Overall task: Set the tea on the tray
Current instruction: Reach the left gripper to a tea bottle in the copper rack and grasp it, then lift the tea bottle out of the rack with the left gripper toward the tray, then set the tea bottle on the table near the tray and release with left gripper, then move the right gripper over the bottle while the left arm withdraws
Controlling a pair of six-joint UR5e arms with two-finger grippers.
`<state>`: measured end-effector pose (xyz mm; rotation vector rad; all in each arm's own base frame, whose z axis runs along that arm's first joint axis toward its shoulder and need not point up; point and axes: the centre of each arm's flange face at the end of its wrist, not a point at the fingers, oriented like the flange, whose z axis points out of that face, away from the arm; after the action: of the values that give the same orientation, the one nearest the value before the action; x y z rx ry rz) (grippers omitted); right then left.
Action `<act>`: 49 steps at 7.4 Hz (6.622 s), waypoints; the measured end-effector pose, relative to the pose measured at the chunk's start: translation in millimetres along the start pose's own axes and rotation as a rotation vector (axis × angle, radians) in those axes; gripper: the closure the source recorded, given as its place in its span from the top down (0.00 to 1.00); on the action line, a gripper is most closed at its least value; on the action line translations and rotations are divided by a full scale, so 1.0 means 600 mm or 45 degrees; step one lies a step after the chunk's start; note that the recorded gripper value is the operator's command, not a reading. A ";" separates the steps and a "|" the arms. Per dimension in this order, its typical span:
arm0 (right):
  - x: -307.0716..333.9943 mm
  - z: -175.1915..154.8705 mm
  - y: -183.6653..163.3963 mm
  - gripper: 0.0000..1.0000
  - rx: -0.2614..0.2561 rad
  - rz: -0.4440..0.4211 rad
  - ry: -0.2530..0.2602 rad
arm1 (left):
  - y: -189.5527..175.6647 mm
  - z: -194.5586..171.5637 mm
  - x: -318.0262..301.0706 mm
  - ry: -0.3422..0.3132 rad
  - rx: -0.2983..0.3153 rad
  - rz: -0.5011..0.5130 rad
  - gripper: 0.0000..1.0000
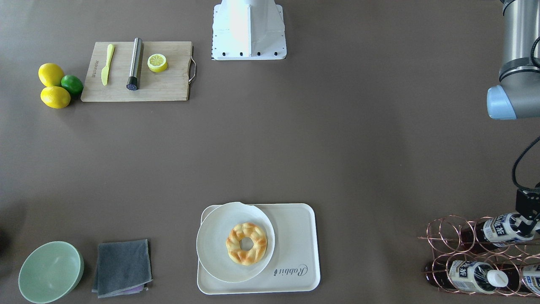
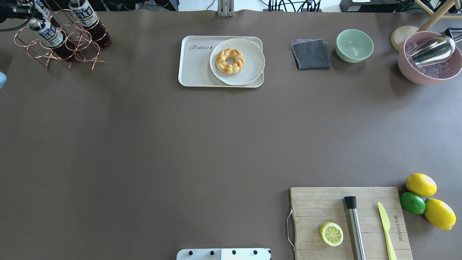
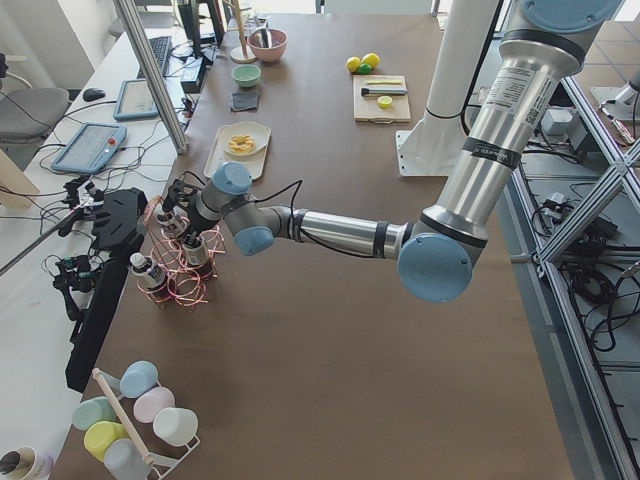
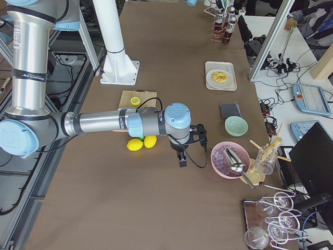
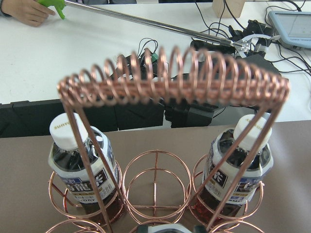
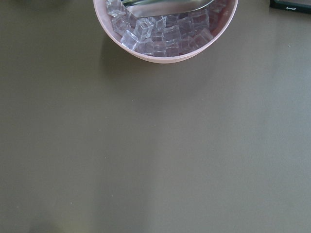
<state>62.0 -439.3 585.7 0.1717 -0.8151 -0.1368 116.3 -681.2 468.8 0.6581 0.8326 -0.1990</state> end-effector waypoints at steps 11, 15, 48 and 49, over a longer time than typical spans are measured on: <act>-0.019 0.017 -0.007 1.00 -0.003 -0.060 -0.004 | -0.014 -0.280 0.234 0.062 -0.066 -0.114 0.00; -0.029 0.023 -0.010 1.00 0.000 -0.091 -0.011 | 0.154 -0.249 0.706 -0.001 -0.047 -0.155 0.00; -1.232 0.039 -0.155 0.94 0.058 0.415 -0.169 | 0.185 -0.139 0.061 0.022 -0.247 0.446 0.97; -1.267 0.054 -0.161 0.86 0.068 0.412 -0.142 | 0.191 -0.146 0.030 0.026 -0.250 0.461 0.97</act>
<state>-482.7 -394.6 47.7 0.0812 -0.9472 0.1820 121.1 -535.7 465.3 0.6145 0.7280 0.2149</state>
